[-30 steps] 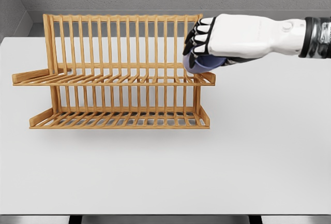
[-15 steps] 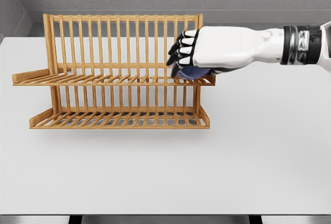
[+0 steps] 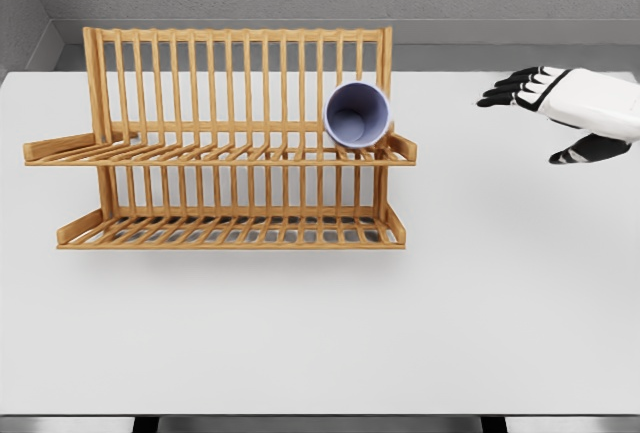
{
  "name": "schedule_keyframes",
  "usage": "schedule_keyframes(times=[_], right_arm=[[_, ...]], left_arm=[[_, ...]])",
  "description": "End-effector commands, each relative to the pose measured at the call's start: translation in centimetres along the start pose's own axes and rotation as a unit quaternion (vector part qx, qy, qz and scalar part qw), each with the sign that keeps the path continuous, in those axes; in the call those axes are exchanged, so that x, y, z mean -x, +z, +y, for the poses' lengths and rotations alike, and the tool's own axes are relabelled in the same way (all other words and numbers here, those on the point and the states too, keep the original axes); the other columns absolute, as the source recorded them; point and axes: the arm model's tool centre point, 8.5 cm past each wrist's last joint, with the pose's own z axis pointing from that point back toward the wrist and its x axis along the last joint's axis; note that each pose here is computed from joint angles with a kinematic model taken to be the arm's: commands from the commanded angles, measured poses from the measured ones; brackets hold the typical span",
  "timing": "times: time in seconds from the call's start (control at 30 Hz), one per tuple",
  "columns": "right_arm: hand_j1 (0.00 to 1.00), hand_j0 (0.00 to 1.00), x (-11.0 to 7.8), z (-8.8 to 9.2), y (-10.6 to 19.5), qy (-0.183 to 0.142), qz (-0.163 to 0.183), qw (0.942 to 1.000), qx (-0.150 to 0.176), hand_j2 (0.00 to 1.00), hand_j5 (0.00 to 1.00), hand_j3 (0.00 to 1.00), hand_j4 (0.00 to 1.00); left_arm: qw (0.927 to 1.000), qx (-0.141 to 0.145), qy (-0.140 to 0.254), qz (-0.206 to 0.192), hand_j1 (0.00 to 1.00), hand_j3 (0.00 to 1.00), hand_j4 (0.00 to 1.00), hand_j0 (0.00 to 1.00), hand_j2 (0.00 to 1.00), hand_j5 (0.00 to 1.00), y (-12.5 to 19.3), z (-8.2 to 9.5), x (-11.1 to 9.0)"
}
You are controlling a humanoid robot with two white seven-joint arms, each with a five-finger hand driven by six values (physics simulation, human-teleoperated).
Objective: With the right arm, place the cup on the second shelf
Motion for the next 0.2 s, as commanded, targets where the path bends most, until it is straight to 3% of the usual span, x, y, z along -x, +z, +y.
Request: schedule_keyframes(times=[0.0,0.07,0.17], right_arm=[[1.0,1.0,1.9,-2.2,1.9,0.004,0.044,0.9966,0.07,1.0,1.0,1.0,1.0],[1.0,1.0,1.1,-0.5,-0.8,-0.017,0.029,0.9953,0.091,1.0,1.0,1.0,1.0],[1.0,1.0,0.6,0.7,-1.8,-0.034,0.02,0.9946,0.096,1.0,1.0,1.0,1.0]], left_arm=[[1.0,0.0,0.0,0.0,1.0,1.0,1.0,1.0,1.0,1.0,0.0,0.0,0.0],[1.0,-0.001,0.0,0.0,1.0,1.0,1.0,1.0,1.0,1.0,0.0,0.0,0.0],[1.0,0.0,0.0,0.0,1.0,1.0,1.0,1.0,1.0,1.0,0.0,0.0,0.0]])
